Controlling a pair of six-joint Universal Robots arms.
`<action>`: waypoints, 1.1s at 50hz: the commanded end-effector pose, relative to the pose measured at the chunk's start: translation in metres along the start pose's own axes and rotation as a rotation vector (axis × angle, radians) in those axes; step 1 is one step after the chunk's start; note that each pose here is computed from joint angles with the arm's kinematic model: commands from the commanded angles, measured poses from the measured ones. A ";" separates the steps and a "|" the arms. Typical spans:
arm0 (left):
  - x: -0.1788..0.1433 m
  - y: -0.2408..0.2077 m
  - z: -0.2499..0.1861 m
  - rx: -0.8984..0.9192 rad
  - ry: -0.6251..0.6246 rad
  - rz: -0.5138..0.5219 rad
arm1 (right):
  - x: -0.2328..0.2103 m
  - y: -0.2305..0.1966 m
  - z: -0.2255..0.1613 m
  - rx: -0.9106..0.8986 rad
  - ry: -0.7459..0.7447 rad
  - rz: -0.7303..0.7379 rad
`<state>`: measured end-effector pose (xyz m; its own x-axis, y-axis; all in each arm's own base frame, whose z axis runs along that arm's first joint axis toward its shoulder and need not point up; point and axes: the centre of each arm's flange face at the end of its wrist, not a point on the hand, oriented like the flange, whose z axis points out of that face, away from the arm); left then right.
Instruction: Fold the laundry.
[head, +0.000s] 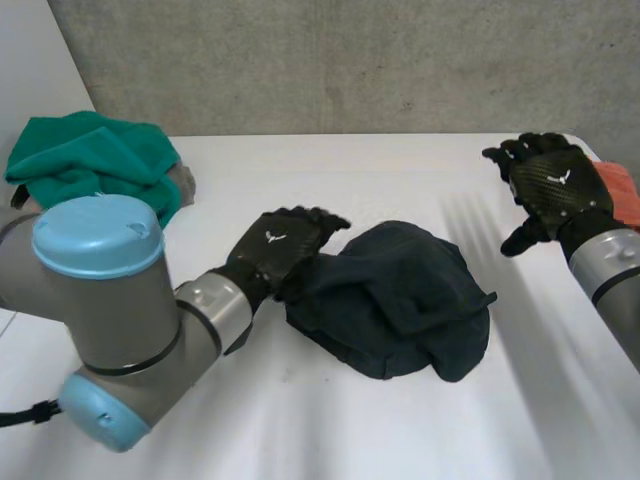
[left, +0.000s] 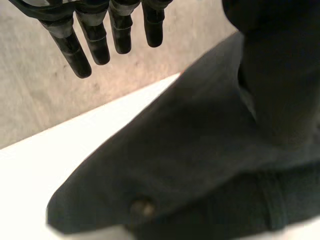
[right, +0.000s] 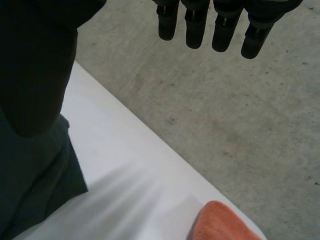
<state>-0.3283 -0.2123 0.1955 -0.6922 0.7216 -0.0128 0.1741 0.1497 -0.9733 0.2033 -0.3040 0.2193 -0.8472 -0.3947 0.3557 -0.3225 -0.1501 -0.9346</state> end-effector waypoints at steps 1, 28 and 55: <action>-0.020 -0.032 -0.038 0.048 -0.110 0.019 | -0.001 -0.020 0.012 0.002 -0.079 0.010; -0.035 0.043 0.030 0.040 -0.037 0.060 | -0.042 0.010 -0.013 -0.246 -0.226 -0.095; -0.030 -0.161 0.024 0.611 -0.044 0.110 | -0.005 -0.023 -0.002 -0.101 -0.091 -0.024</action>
<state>-0.3136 -0.3095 0.3556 -0.8569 0.4978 -0.1335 -0.0971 -0.4104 -0.9067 0.2146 -0.2972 0.2385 -0.7907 -0.4796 0.3806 -0.4005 -0.0650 -0.9140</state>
